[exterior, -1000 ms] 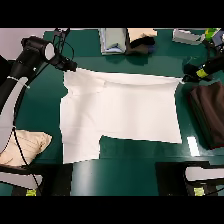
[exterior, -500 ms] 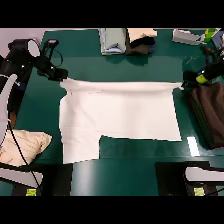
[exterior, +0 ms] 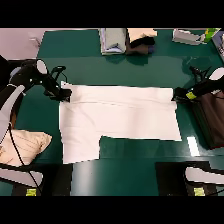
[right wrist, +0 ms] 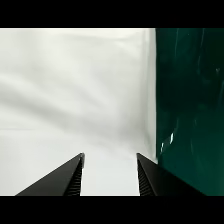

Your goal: Fold the shirts.

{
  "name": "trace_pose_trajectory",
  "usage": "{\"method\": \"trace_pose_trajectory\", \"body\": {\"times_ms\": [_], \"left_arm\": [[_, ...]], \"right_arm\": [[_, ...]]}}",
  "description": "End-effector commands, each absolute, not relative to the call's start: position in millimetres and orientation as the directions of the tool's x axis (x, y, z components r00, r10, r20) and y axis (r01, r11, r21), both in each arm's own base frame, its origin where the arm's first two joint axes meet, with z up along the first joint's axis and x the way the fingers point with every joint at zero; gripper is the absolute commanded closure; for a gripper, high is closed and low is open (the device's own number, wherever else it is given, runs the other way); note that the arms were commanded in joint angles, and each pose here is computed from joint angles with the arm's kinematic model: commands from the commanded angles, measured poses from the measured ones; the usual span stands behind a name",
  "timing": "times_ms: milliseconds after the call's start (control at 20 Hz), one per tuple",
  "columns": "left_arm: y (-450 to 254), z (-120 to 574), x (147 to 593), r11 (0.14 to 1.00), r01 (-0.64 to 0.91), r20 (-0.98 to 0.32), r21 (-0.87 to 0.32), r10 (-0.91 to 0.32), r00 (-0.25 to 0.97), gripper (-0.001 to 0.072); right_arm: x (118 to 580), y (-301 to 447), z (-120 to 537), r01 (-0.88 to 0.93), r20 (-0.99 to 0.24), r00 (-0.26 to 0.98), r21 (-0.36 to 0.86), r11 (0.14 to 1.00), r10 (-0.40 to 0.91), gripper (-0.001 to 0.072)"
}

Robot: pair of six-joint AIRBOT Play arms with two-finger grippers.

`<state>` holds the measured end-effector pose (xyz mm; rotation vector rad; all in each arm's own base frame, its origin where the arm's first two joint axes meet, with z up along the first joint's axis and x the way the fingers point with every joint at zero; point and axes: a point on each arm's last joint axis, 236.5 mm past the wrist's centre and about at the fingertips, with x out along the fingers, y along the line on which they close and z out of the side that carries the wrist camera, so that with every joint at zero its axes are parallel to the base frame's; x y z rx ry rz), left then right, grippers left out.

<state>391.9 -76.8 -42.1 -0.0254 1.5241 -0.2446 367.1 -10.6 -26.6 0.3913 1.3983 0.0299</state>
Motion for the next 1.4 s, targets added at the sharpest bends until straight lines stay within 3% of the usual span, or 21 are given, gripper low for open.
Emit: {"method": "trace_pose_trajectory", "body": {"times_ms": [0, 100, 250, 350, 550, 800, 950, 1050, 1100, 1350], "left_arm": [[-78, -20, 391, 0.975, 0.141, -0.980, -0.172, -0.184, 0.079, 0.0282], [-72, 13, 384, 0.977, 0.154, -0.975, -0.145, -0.167, 0.144, 0.0283], [-65, 30, 337, 0.983, 0.112, -0.971, -0.143, -0.161, 0.179, 0.0283], [-63, 19, 307, 0.985, 0.070, -0.968, -0.155, -0.166, 0.188, 0.0282], [-61, -6, 262, 0.985, 0.043, -0.974, -0.164, -0.169, 0.150, 0.0282], [-61, -8, 261, 0.985, 0.041, -0.973, -0.168, -0.172, 0.153, 0.0282], [-61, -8, 262, 0.985, 0.042, -0.973, -0.167, -0.171, 0.157, 0.0282], [-61, -9, 257, 0.985, 0.042, -0.976, -0.165, -0.170, 0.136, 0.0282], [-60, -10, 251, 0.986, 0.042, -0.979, -0.164, -0.168, 0.112, 0.0282], [-58, -30, 206, 0.986, -0.006, -0.985, -0.167, -0.167, 0.036, 0.0258]], "right_arm": [[372, -3, -5, 0.185, -0.934, 0.228, 0.320, 0.929, 0.276, 0.0322], [353, -11, 11, 0.156, -0.951, 0.209, 0.262, 0.952, 0.227, 0.0324], [283, -32, 2, 0.152, -0.992, 0.059, 0.117, 0.981, 0.109, 0.0323], [239, -36, -19, 0.154, -0.997, -0.030, 0.066, 0.986, 0.071, 0.0163], [182, -23, -67, 0.238, -0.986, -0.138, 0.060, 0.969, 0.095, 0.0163], [176, 5, -92, 0.303, -0.973, -0.109, 0.163, 0.939, 0.204, 0.0167], [182, 9, -92, 0.317, -0.973, -0.080, 0.182, 0.931, 0.218, 0.0221], [183, 9, -92, 0.314, -0.973, -0.079, 0.182, 0.932, 0.217, 0.0600], [183, 9, -92, 0.315, -0.973, -0.078, 0.183, 0.931, 0.217, 0.0693], [189, 7, -81, 0.303, -0.979, -0.011, 0.190, 0.934, 0.203, 0.0694]]}}
